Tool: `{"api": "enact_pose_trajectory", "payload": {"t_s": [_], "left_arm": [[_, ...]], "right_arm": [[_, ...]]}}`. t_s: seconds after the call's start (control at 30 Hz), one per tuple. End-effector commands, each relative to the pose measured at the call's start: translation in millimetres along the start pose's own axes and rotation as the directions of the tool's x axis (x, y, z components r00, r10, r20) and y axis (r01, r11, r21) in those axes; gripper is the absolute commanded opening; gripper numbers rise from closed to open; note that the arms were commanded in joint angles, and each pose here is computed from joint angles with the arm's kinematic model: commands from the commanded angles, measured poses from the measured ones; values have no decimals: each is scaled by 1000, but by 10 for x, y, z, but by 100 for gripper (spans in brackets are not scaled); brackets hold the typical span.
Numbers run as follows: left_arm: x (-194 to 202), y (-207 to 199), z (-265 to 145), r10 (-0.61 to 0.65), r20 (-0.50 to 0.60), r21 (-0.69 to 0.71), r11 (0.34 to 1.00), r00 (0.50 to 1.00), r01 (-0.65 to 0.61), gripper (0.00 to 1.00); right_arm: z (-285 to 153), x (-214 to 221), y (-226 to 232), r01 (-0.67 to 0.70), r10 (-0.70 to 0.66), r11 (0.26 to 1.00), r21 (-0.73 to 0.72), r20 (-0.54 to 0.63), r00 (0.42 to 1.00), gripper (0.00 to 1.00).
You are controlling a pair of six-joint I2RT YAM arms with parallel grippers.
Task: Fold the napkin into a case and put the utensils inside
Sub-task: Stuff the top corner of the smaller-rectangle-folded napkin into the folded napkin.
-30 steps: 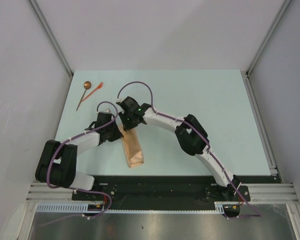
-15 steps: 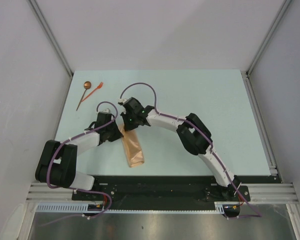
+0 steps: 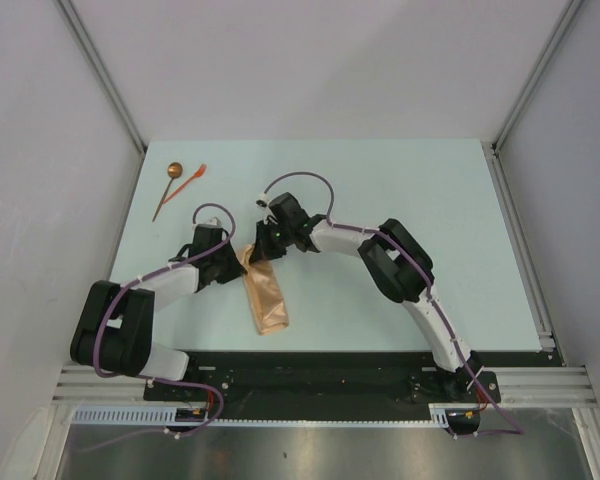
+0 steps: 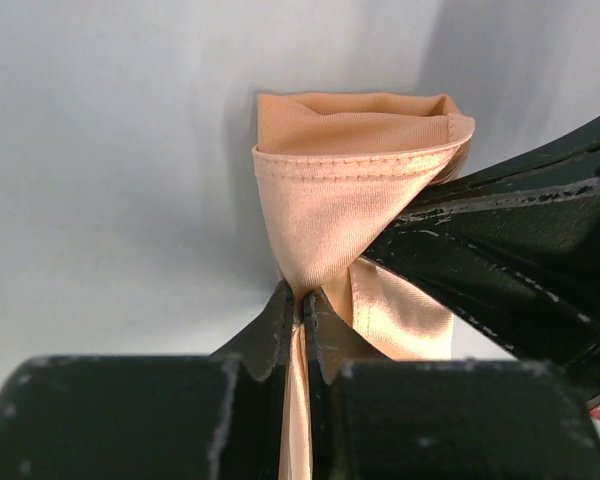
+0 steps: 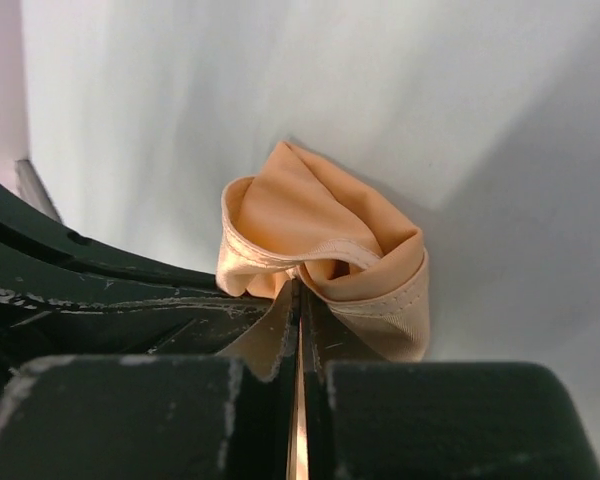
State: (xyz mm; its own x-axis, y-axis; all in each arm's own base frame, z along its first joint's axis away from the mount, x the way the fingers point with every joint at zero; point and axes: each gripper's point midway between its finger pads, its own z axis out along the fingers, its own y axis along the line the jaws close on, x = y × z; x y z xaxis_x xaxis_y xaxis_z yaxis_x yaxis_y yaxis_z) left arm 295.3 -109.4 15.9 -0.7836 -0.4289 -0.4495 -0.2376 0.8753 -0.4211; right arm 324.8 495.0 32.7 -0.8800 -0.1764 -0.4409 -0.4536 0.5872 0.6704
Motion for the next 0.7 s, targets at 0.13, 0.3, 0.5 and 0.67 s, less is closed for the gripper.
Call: {"api": "enact_pose_trajectory", "payload": {"t_s": [0.13, 0.3, 0.5, 0.67], "left_arm": [[119, 28, 42, -17, -24, 13, 1000, 1000, 17, 6], [133, 13, 26, -17, -29, 22, 1000, 999, 17, 6], [86, -107, -122, -21, -42, 59, 998, 999, 24, 30], [-176, -288, -423, -8, 8, 95, 995, 1000, 8, 33]], "right_arm": [[-54, -264, 386, -65, 78, 980, -185, 61, 995, 0], [42, -297, 300, -89, 102, 982, -168, 74, 992, 0], [103, -229, 143, -85, 96, 987, -136, 78, 992, 0], [143, -197, 19, -92, 102, 988, -125, 76, 992, 0]]}}
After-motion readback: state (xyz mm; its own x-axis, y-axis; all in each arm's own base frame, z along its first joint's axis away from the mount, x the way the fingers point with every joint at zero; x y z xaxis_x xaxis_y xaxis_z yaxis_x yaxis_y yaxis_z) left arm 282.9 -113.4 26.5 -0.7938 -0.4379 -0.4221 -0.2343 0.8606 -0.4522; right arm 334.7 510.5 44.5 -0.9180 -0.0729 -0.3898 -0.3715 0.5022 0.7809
